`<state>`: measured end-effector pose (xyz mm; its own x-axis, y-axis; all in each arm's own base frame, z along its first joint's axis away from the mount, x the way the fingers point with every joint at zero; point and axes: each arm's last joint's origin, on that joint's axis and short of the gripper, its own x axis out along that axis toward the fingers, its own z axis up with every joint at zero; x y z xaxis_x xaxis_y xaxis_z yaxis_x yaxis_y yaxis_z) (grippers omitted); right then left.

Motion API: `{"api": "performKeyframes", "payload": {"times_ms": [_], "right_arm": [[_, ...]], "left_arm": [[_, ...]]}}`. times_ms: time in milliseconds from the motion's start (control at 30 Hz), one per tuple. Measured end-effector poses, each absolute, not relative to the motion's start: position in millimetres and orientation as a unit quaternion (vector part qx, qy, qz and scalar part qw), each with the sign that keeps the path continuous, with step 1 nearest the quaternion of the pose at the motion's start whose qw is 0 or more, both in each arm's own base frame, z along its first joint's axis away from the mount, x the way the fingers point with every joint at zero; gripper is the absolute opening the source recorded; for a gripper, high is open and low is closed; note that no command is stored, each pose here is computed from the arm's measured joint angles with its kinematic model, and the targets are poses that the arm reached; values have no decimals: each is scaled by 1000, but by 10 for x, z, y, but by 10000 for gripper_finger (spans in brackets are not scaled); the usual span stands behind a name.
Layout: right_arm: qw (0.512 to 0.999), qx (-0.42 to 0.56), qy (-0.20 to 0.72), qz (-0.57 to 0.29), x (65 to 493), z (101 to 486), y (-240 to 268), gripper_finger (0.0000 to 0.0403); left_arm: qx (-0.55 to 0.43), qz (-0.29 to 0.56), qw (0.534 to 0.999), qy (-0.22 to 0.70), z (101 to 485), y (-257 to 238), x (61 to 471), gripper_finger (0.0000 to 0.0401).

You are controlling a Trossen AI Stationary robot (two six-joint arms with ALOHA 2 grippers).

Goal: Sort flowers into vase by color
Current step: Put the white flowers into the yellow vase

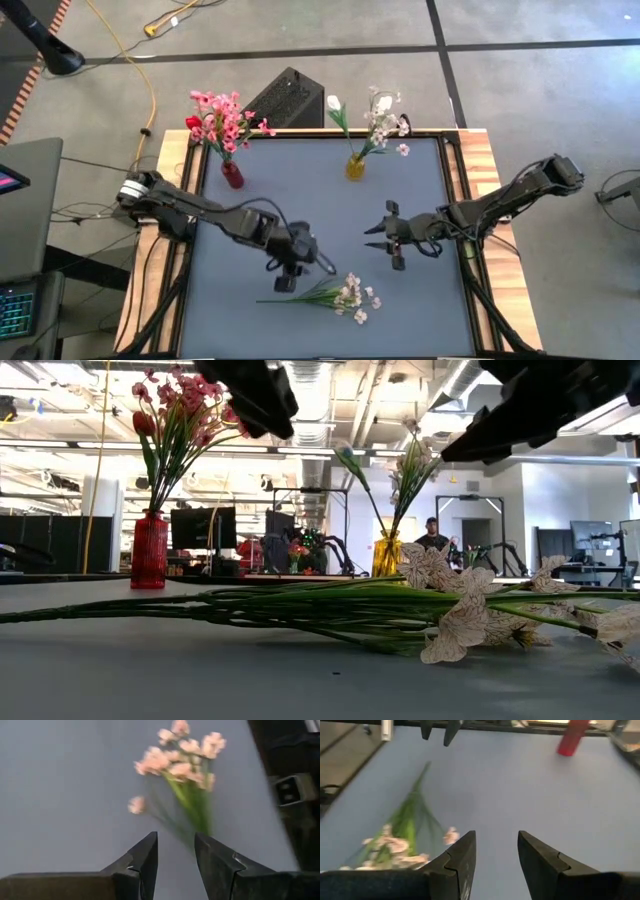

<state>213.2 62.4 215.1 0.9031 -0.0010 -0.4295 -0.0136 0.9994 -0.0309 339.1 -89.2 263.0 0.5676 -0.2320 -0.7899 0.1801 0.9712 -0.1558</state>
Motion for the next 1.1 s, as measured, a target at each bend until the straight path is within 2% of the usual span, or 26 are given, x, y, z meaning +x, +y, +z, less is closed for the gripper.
{"api": "performKeyframes", "payload": {"times_ms": [267, 467, 767, 900, 1100], "right_arm": [[971, 6, 227, 69, 2066, 2146, 821, 170], [968, 4, 228, 108, 1991, 2146, 988, 170], [963, 0, 230, 143, 1937, 2144, 1094, 170], [957, 0, 237, 165, 1915, 2135, 1126, 170], [949, -9, 258, 183, 1866, 2098, 1169, 170]], "left_arm": [[-87, -105, 863, 486, 2330, -1529, 3351, 117], [-91, -68, 842, 527, 1981, -1889, 3282, 117], [-83, -3, 829, 554, 1590, -2025, 3290, 117], [-75, 23, 845, 530, 1609, -2007, 3316, 109], [-71, 15, 849, 523, 1710, -1996, 3296, 94]]}}
